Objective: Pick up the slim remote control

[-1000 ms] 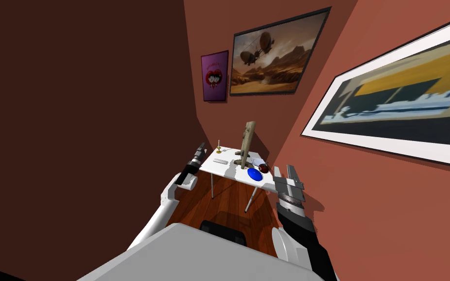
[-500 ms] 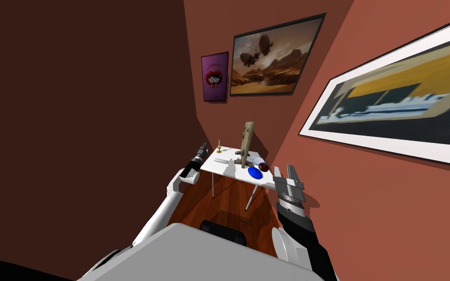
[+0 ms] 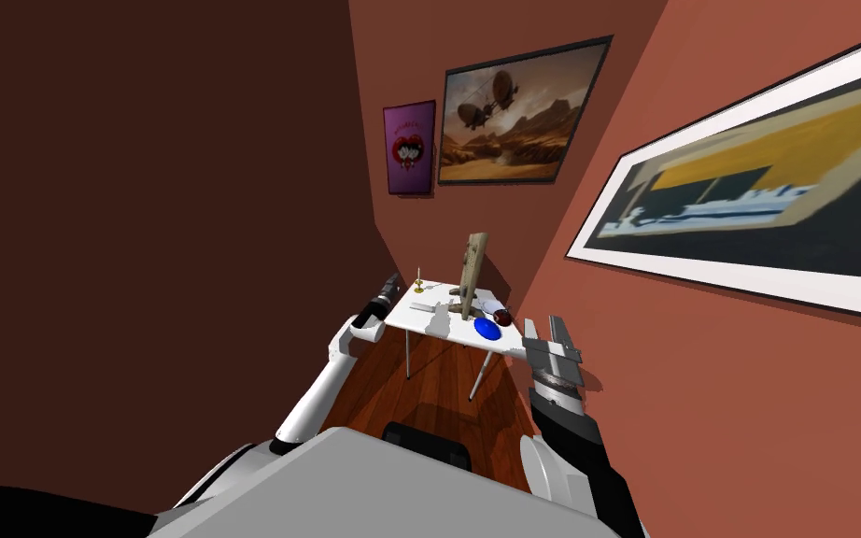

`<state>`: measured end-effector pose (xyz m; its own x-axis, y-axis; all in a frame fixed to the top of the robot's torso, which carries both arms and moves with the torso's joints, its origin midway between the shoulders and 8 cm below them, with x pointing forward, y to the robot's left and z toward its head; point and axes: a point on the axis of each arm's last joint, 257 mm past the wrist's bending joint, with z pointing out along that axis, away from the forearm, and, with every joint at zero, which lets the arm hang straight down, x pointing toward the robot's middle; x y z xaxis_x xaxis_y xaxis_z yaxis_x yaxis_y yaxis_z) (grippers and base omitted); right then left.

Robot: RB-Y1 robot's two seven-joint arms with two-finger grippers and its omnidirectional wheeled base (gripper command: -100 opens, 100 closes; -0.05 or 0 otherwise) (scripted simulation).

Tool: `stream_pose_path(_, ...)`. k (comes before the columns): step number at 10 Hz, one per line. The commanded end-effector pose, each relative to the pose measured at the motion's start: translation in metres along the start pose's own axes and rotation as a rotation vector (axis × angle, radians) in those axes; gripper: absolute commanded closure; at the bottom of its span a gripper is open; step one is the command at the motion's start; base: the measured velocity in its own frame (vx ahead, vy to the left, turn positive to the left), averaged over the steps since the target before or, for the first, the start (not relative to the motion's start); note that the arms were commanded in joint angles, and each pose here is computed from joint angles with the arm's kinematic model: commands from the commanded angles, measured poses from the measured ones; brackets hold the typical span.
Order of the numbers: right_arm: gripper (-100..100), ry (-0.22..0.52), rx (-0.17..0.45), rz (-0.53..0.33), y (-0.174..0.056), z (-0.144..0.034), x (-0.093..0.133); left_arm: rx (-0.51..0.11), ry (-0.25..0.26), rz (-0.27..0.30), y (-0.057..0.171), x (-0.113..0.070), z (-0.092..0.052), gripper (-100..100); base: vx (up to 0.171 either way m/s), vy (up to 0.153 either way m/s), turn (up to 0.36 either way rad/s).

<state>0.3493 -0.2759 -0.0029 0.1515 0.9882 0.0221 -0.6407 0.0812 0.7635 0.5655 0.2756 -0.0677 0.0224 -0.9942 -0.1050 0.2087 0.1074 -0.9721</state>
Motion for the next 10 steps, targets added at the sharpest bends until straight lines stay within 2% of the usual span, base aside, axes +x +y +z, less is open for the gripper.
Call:
stream_pose_path(1,0,0.0,0.0,0.0,0.0,0.0,0.0,-0.05,-0.002,-0.007,0.012,-0.003,0.014,-100,-0.038,0.048,-0.067)
stream_pose_path(3,0,0.0,0.0,0.0,0.0,0.0,0.0,-0.098,-0.001,-0.008,0.024,-0.002,0.015,-100,-0.02,0.035,-0.025)
stream_pose_path(4,0,0.0,0.0,0.0,0.0,0.0,0.0,-0.132,-0.003,-0.016,0.032,-0.004,0.027,-100,-0.016,0.022,-0.071)
stream_pose_path(6,0,0.0,0.0,0.0,0.0,0.0,0.0,-0.173,-0.002,-0.016,0.041,-0.004,0.027,-100,-0.011,0.019,-0.031)
stream_pose_path(7,0,0.0,0.0,0.0,0.0,0.0,0.0,-0.207,-0.004,-0.025,0.048,-0.005,0.039,-100,-0.011,0.022,-0.068)
stream_pose_path(9,0,0.0,0.0,0.0,0.0,0.0,0.0,-0.252,-0.004,-0.025,0.06,-0.005,0.037,-100,-0.008,0.023,-0.035)
stream_pose_path(10,0,0.0,0.0,0.0,0.0,0.0,0.0,-0.287,-0.006,-0.035,0.066,-0.007,0.048,-100,-0.01,0.023,-0.144)
